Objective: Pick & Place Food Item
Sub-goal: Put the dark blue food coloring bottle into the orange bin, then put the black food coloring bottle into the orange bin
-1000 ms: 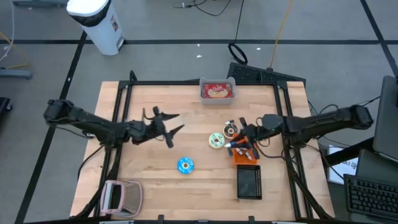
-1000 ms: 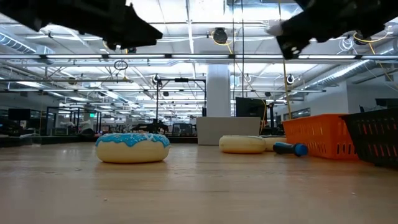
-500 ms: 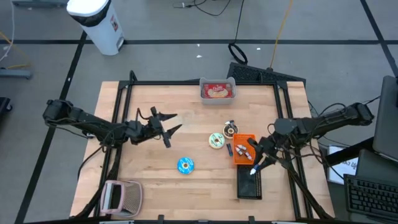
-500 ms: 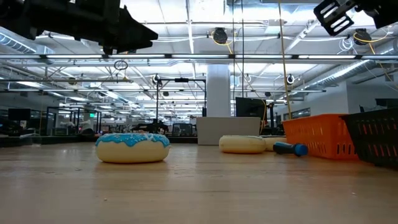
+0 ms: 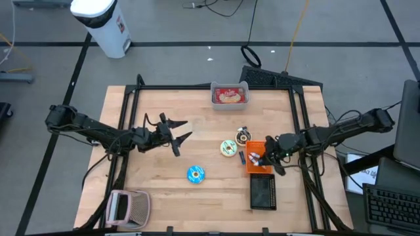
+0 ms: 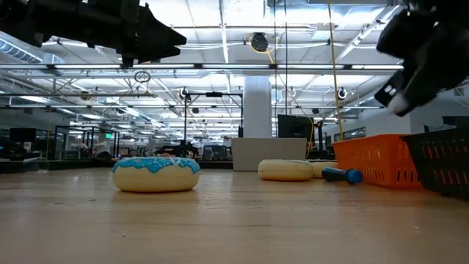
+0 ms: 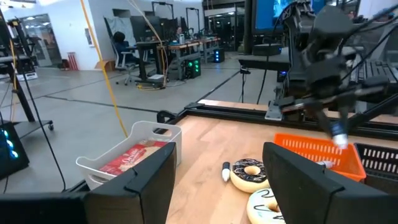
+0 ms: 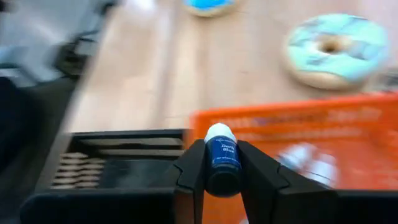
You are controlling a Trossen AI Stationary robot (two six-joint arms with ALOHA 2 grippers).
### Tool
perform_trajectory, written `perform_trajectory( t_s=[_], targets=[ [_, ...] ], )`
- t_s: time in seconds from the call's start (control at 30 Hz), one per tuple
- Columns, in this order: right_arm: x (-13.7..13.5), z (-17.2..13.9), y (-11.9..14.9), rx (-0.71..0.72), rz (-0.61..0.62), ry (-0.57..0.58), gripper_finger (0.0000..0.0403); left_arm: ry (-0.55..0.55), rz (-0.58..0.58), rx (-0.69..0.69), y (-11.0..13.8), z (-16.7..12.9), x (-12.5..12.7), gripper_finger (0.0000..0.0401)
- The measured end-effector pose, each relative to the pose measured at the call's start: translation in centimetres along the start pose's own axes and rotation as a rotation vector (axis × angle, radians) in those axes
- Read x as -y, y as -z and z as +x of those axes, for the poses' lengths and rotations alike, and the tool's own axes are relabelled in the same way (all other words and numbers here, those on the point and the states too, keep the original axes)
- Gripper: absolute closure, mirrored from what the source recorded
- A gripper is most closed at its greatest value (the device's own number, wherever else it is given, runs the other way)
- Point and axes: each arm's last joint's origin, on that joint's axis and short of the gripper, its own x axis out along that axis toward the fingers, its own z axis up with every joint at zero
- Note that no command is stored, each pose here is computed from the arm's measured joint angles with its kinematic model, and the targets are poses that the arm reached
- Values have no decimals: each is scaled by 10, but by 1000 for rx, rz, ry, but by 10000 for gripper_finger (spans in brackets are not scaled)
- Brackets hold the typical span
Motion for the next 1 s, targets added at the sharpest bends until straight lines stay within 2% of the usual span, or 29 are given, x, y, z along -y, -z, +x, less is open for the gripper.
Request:
perform_trajectory(
  t_s=[0.13,0.23,0.7,0.8,0.9,1.0],
  targets=[
    [11,5,14,1,7,144,333,0,-1,0,0,0,0,160],
    [15,7,22,-13,8,180,324,0,-1,0,0,0,0,160],
    [16,10,23,49,-13,159,287,0,0,-1,0,0,0,160],
    [13,10,17,111,-75,136,285,0,-5,-4,0,0,0,160],
    [9,8,5,234,-170,108,286,-1,-22,-4,0,0,0,160],
    [8,4,-9,390,-270,192,288,0,-24,-4,0,0,0,160]
  ],
)
